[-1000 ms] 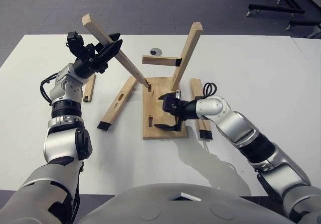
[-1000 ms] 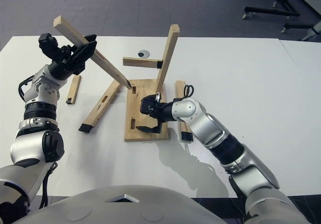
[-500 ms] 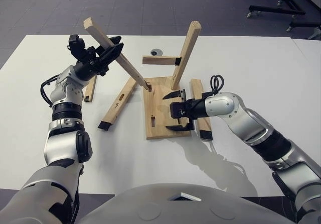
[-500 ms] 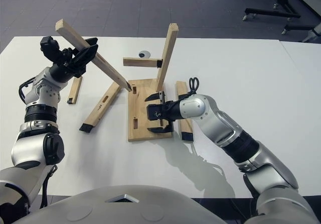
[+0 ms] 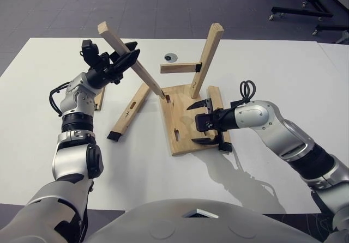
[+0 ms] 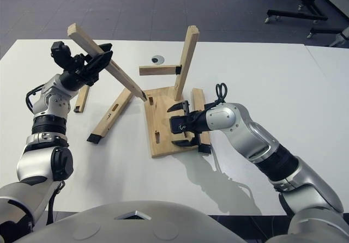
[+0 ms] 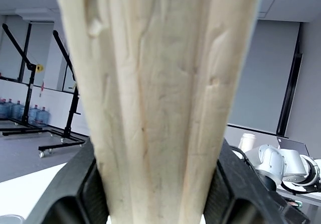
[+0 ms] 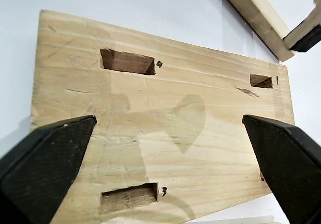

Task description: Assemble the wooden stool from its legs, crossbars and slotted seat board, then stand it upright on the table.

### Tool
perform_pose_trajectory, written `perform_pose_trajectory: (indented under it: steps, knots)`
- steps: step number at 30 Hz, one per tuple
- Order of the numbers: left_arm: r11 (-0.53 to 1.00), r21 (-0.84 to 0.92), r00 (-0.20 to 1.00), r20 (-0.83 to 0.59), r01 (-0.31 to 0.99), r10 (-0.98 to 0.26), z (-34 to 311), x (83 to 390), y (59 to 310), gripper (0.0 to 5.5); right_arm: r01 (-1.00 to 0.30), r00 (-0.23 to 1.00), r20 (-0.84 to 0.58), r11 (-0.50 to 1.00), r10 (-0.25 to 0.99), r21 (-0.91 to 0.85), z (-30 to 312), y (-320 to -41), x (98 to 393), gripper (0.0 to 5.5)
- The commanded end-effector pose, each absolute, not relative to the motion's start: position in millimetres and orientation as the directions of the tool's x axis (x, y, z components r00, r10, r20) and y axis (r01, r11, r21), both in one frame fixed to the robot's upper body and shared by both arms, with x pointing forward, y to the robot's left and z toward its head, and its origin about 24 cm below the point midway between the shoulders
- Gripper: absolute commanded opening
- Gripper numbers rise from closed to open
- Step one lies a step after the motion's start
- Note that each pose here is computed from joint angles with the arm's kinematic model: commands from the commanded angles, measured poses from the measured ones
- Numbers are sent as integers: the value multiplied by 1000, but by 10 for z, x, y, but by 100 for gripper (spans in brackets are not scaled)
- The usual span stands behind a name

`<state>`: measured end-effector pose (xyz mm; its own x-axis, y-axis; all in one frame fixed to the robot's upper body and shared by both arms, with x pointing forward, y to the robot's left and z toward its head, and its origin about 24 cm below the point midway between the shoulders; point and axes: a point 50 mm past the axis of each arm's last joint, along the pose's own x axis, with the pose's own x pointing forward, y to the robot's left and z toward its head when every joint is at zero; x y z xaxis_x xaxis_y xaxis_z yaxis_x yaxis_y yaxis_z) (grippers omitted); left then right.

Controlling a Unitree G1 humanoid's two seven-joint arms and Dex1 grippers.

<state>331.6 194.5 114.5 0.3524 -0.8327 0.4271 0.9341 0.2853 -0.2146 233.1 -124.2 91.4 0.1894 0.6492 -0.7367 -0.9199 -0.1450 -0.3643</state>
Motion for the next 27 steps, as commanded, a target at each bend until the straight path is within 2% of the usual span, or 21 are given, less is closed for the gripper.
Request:
perform_pose_trajectory:
  steps: [1,9,15,27]
  knots:
    - [272,-192,329,411,943,-850,1185,3357,1886,209,-972,36,-846,-178,532,-152,525,-1435,2098,538]
    - [250,-198,311,403,948,-861,1148,3352,1835,209,-969,17,-862,-204,507,-140,495,-1488,2065,538]
    - [232,-203,297,410,951,-862,1151,3371,1764,209,-966,47,-883,-204,466,-160,490,-1575,2126,538]
    - [243,-200,306,404,949,-862,1142,3360,1795,209,-960,36,-899,-235,436,-153,500,-1664,2169,538]
